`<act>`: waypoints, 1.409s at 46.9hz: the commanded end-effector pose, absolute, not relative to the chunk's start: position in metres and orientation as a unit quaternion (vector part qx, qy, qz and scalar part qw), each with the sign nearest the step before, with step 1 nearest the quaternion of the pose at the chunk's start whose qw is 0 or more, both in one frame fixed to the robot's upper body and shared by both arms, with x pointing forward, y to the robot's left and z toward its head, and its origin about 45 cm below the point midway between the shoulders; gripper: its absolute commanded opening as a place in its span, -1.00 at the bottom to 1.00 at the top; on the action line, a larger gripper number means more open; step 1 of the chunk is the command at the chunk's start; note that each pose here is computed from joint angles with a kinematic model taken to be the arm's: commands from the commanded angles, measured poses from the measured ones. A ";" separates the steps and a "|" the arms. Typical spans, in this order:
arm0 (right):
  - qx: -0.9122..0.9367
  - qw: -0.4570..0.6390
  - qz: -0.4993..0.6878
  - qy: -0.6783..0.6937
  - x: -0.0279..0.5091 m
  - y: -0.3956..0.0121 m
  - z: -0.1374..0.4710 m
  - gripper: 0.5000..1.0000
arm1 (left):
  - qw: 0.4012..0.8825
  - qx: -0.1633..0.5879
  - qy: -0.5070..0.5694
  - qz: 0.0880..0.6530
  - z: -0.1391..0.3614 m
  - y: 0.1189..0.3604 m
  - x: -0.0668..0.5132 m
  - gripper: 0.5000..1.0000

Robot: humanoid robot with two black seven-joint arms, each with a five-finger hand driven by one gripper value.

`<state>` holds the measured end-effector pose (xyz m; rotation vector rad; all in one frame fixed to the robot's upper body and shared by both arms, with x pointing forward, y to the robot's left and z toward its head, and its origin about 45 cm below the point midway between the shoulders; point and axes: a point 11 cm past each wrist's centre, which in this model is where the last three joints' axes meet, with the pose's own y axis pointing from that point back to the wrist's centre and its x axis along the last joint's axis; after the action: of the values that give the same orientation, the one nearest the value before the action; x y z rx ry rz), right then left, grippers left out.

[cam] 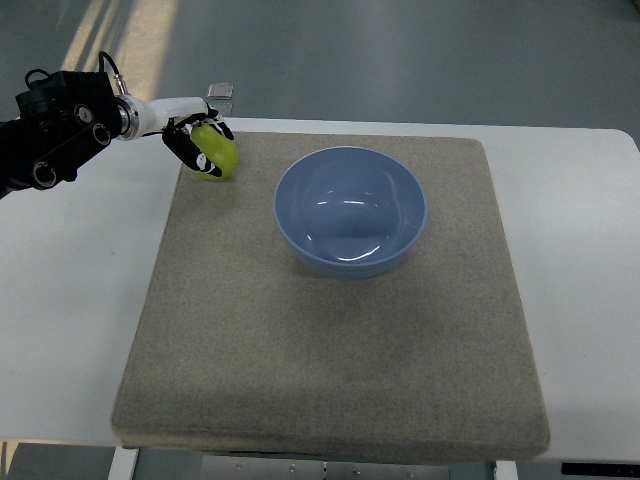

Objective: Place pear in bowl with left hand
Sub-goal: 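Carry the pear with the left hand into the blue bowl, then open the left hand to release the pear and lift away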

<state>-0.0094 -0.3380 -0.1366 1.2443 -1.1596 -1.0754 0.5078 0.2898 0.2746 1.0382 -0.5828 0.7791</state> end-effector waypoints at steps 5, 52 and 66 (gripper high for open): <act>0.522 0.535 -0.451 -0.487 -0.010 -0.338 -0.137 0.69 | 0.758 0.450 -0.311 0.355 0.328 0.294 0.503 -1.00; 0.522 0.535 -0.451 -0.487 -0.010 -0.338 -0.137 0.69 | 0.819 0.369 -0.419 0.130 0.320 0.119 0.435 -1.00; 0.522 0.535 -0.451 -0.487 -0.010 -0.338 -0.137 0.69 | 0.814 0.375 -0.429 0.107 0.301 0.107 0.427 -0.11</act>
<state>-0.0095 -0.3380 -0.1366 1.2442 -1.1591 -1.0754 0.4275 0.1083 0.3006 0.8032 -0.9166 0.2279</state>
